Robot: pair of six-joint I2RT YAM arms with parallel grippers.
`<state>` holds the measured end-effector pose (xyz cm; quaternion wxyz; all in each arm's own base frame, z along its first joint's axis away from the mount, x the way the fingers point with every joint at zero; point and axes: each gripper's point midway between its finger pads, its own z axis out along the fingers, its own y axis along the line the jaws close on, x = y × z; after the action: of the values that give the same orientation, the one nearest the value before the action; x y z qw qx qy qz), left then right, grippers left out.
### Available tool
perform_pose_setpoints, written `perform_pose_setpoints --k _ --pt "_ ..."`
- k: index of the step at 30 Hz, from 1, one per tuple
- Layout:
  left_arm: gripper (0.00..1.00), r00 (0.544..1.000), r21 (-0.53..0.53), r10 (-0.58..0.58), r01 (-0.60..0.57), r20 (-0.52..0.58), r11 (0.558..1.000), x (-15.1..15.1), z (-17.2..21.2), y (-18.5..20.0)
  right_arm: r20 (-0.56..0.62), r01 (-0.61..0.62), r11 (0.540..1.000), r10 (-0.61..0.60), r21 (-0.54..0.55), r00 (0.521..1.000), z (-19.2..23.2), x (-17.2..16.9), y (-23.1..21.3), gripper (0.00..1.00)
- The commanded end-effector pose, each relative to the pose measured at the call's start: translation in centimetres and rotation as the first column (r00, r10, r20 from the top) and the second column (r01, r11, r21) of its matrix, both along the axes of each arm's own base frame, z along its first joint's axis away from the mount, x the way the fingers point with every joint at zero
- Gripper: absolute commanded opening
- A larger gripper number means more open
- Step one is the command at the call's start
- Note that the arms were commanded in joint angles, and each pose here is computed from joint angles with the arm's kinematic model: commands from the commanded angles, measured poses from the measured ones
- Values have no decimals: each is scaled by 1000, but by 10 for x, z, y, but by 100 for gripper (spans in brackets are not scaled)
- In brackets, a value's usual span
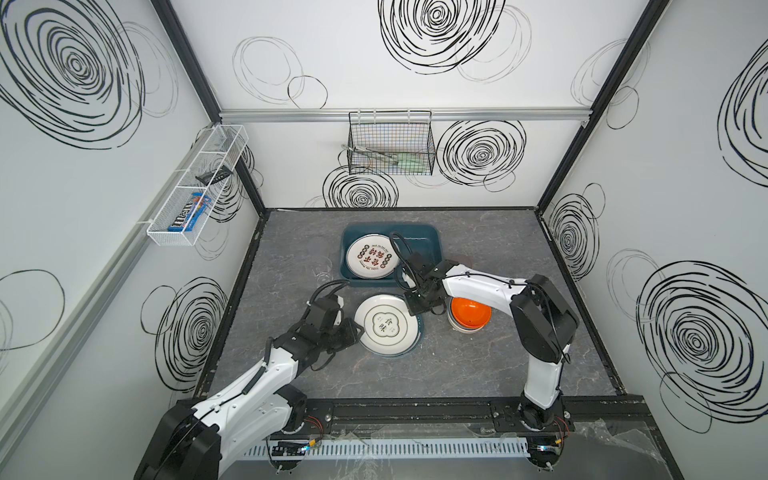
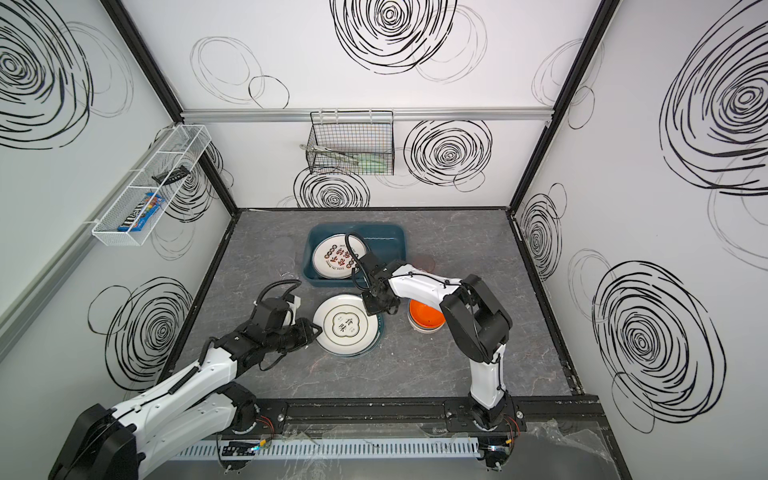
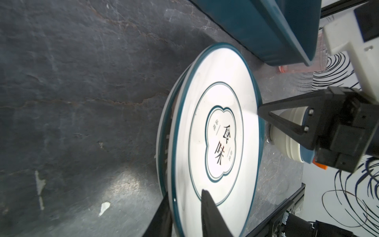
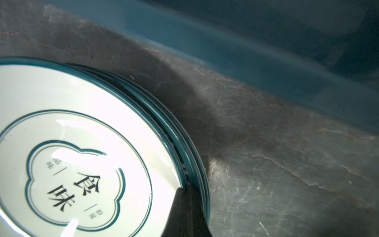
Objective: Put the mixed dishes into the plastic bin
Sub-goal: 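Lower the right gripper onto the white plate rim and pinch it, then lift the white teal-rimmed plates upright with the right gripper toward the bin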
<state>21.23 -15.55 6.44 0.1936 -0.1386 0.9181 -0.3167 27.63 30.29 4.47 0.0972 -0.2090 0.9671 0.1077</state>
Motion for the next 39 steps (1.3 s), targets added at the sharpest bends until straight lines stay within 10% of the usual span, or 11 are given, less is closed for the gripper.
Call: perform_pose_setpoints --k 1,12,25,39 --pt "21 1000 -10 -3 3 27 1000 4 4 -1 -21 -19 1000 19 -17 1000 -2 -7 0 4" --pt "0 998 -52 1 3 69 999 10 22 -5 20 15 1000 -15 19 1000 18 2 -3 24" --pt "0 991 -130 22 -5 133 991 16 61 -9 74 65 976 -82 207 994 80 14 -15 30" --pt "0 979 -286 76 -19 191 958 30 111 -10 6 94 828 -117 552 993 128 16 -30 47"
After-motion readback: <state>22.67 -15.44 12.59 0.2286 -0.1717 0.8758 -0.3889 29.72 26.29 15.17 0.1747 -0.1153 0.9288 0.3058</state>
